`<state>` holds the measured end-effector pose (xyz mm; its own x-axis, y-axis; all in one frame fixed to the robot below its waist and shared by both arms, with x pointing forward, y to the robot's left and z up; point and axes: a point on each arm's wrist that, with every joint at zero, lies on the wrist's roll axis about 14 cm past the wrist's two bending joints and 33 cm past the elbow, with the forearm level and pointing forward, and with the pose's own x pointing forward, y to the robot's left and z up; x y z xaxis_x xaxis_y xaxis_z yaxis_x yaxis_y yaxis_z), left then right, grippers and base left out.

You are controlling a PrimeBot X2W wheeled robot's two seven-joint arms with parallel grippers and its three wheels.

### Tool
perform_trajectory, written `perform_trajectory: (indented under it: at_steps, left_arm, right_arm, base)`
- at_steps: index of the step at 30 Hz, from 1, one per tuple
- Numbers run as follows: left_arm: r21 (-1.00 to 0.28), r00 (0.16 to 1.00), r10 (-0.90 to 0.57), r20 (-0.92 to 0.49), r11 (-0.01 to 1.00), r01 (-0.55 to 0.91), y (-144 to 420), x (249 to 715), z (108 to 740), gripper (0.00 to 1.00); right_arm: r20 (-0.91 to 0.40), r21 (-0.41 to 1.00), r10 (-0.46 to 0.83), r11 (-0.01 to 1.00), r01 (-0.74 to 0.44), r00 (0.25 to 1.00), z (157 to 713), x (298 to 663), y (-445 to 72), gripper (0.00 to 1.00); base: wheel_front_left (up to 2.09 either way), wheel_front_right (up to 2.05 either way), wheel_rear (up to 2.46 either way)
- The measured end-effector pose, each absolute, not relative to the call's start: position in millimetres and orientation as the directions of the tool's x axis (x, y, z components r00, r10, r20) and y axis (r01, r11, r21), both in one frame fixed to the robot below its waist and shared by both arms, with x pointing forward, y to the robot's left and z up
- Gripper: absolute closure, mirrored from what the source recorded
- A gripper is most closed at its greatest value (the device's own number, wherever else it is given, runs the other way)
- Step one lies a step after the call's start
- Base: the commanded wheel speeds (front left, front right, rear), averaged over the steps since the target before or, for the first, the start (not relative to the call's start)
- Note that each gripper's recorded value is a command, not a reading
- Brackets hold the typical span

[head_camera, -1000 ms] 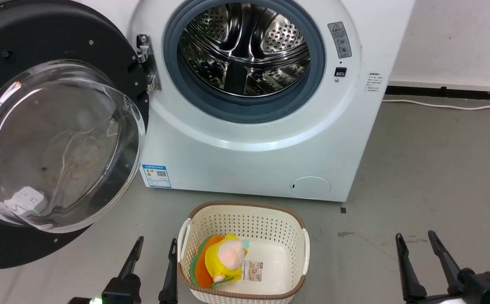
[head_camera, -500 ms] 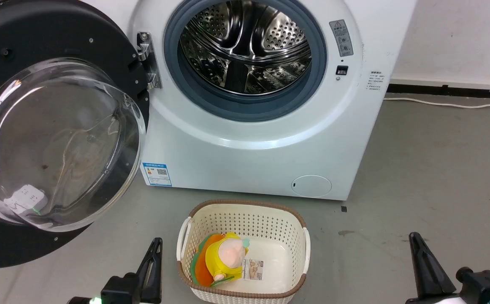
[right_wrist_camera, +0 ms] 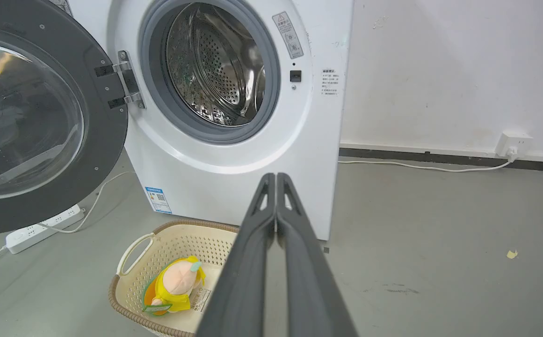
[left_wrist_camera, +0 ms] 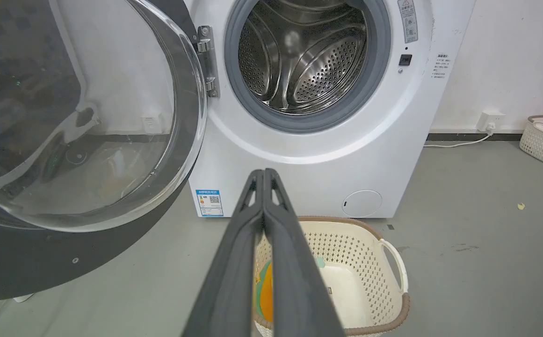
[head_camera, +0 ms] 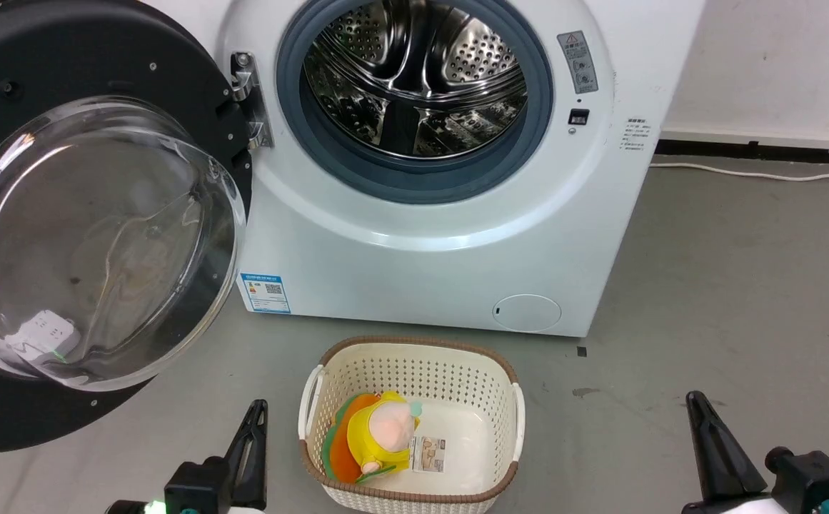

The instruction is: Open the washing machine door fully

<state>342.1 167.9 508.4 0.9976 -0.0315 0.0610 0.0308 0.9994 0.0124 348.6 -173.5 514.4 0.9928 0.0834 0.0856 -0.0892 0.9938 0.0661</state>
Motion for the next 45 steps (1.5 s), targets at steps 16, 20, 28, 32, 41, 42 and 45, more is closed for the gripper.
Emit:
perform_trajectory:
  at_steps: [16,20,28,32,41,42,45]
  left_arm:
    - [0.011,0.998,-0.033,0.05,0.999,0.032,166.5,346.9,510.6,1.0]
    - [0.014,0.998,-0.031,0.049,0.999,0.03,166.8,348.3,511.8,1.0]
    - [0.018,0.999,-0.028,0.042,0.999,0.027,169.0,349.9,512.2,1.0]
    - [0.02,0.999,-0.026,0.037,0.999,0.025,169.3,350.5,512.0,1.0]
    - [0.025,0.999,-0.023,0.026,0.999,0.023,170.0,352.6,512.1,1.0]
    - [0.024,0.999,-0.023,0.025,0.999,0.023,170.0,352.7,512.0,1.0]
    - [0.023,0.999,-0.024,0.022,0.999,0.023,170.2,353.2,512.2,1.0]
  right_arm:
    - [0.071,0.047,0.094,0.994,-0.098,0.993,516.2,352.3,-170.8,1.0]
    - [0.068,0.041,0.098,0.994,-0.1,0.993,516.8,353.5,-169.9,1.0]
    - [0.057,0.037,0.101,0.994,-0.103,0.993,515.8,353.9,-168.8,1.0]
    - [0.048,0.034,0.103,0.994,-0.105,0.993,514.8,354.1,-168.3,1.0]
    - [0.033,0.026,0.106,0.994,-0.107,0.994,513.4,354.8,-167.6,1.0]
    - [0.03,0.024,0.106,0.994,-0.107,0.994,513.0,354.9,-167.6,1.0]
    - [0.028,0.02,0.107,0.994,-0.108,0.994,513.4,355.4,-167.3,1.0]
  base:
    - [0.0,0.0,0.0]
    - [0.0,0.0,0.0]
    - [0.0,0.0,0.0]
    - [0.0,0.0,0.0]
    - [0.0,0.0,0.0]
    - [0.0,0.0,0.0]
    - [0.0,0.0,0.0]
